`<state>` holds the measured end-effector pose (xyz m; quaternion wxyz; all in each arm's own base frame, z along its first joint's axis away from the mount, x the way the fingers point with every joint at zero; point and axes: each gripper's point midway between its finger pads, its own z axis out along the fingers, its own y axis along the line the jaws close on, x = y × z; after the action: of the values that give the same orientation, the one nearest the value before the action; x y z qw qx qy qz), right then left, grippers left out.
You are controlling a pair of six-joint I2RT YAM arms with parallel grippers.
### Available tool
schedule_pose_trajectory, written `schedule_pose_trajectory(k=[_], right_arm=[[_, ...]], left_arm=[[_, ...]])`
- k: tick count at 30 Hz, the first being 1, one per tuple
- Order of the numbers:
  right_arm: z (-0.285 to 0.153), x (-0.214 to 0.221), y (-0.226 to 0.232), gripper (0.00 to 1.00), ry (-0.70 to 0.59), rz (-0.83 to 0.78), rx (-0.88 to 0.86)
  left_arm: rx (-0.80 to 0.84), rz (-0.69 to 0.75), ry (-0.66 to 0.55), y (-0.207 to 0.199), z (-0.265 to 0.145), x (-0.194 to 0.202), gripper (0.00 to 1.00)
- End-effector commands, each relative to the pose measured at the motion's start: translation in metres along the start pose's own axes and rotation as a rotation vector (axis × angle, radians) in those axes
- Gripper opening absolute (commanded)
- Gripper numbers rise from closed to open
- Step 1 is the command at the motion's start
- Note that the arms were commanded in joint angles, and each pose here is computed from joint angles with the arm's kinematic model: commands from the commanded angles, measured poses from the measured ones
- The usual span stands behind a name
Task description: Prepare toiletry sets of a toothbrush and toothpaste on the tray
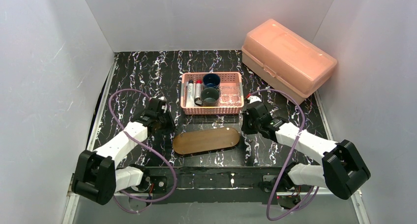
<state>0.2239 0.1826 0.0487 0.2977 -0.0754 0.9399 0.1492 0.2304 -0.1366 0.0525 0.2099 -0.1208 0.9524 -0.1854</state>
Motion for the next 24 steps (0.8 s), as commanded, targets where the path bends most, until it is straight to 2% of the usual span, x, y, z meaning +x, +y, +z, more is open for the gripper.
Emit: schedule_pose_trajectory(k=[1,5,12,17,22,24], right_arm=[[-0.005,-0.036,0.007,0.17,-0.078,-0.035,0.02],[0.001,-0.048,0.013,0.18,-0.084,-0.046,0.018],[0.022,-0.056,0.021,0.18,-0.075,-0.046,0.012],[0.035,-0.053,0.027,0.18,-0.055,-0.047,-0.01],[0.043,-0.045,0.031,0.17,-0.032,-0.047,-0.031],[0.044,-0.041,0.032,0.17,-0.025,-0.05,-0.039]], left_arm=[[-0.031,0.027,-0.075,-0.002,-0.026,-0.017,0.08],[-0.012,0.039,-0.111,-0.008,-0.043,-0.023,0.14],[0.001,0.101,-0.16,-0.014,-0.079,-0.032,0.2],[0.031,0.164,-0.184,-0.021,-0.103,-0.034,0.3],[-0.006,0.212,-0.194,-0.011,-0.111,-0.033,0.38],[-0.004,0.229,-0.202,-0.01,-0.114,-0.032,0.44]])
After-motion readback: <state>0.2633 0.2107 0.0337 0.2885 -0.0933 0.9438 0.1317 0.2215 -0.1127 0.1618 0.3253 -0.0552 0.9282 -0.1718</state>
